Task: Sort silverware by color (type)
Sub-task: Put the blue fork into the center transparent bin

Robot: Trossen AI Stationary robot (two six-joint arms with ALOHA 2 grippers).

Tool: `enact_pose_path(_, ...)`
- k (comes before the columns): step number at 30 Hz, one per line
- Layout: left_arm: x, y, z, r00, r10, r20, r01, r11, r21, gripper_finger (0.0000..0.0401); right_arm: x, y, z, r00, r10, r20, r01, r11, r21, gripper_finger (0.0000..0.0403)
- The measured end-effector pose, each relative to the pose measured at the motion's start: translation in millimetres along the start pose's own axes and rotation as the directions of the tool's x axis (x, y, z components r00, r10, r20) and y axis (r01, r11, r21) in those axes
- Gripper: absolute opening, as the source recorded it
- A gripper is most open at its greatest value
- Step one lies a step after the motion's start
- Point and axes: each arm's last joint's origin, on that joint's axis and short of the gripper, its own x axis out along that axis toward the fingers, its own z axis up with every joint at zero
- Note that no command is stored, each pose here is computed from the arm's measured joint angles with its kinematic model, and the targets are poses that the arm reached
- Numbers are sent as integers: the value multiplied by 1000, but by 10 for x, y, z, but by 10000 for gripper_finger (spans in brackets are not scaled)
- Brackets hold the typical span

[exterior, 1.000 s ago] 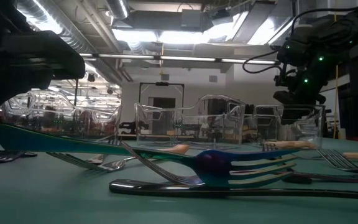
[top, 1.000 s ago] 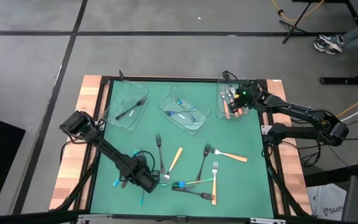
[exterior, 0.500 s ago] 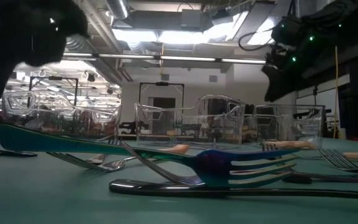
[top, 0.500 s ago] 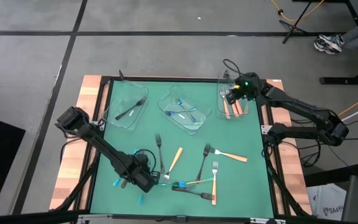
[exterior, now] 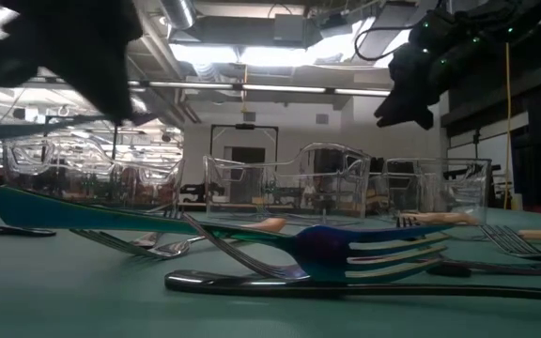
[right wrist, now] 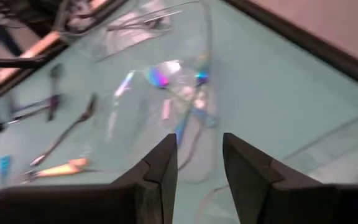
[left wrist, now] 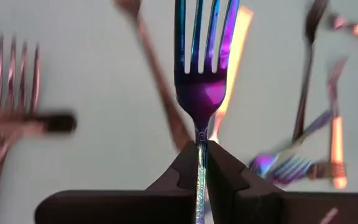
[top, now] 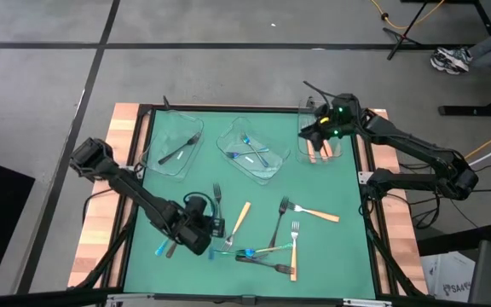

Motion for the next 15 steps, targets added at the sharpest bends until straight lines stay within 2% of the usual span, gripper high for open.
enact_pose_path(6,98,-133,237,986,-70,149,60,996,69,6,24,69,-13,997,72,-19,-71,996,44,117)
enact_pose_path(15,250,-375,688,932,-166,324,109,977,185,9,173,499,-81,985,164,-59,-169,982,-86,117)
